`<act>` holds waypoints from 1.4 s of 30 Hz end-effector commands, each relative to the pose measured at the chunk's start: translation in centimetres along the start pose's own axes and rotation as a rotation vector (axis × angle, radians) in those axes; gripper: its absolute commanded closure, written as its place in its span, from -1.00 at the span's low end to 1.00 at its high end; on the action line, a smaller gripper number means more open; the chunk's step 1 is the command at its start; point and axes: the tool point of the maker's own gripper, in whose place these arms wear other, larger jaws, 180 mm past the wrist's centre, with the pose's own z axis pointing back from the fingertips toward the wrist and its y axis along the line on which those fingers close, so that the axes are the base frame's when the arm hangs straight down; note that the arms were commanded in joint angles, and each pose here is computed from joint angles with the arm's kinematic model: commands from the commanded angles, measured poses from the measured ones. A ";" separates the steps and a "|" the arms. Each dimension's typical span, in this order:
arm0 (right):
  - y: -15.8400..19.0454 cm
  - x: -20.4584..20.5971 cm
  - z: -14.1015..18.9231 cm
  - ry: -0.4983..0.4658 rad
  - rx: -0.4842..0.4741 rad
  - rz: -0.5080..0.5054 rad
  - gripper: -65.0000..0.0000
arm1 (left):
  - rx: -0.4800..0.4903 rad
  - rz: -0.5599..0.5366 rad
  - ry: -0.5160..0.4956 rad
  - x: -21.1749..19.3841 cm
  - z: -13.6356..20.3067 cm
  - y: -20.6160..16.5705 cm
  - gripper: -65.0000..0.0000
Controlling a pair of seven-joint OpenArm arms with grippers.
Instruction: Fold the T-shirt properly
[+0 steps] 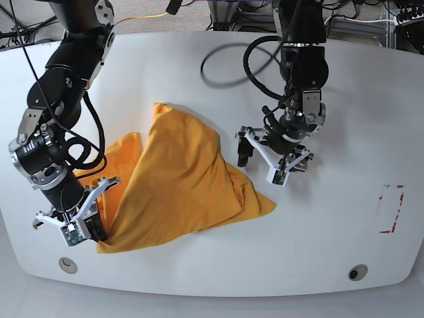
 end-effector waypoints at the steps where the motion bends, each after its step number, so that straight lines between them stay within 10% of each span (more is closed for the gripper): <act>1: -0.8 1.9 0.5 -0.064 -0.020 0.023 1.00 | -0.019 0.009 -0.028 1.6 -1.4 -0.2 -0.63; 10: -0.8 1.8 0.4 -0.060 -0.019 0.020 1.00 | -0.062 0.046 0.006 1.0 -4.9 -0.5 -0.60; 24: -0.8 1.5 0.4 -0.054 -0.021 0.016 1.00 | -0.123 0.111 0.064 -1.7 -8.5 -1.8 0.97; 42: -4.2 2.7 -0.4 -0.035 -0.109 0.035 1.00 | -0.039 -0.040 -0.102 5.2 -3.4 1.7 1.00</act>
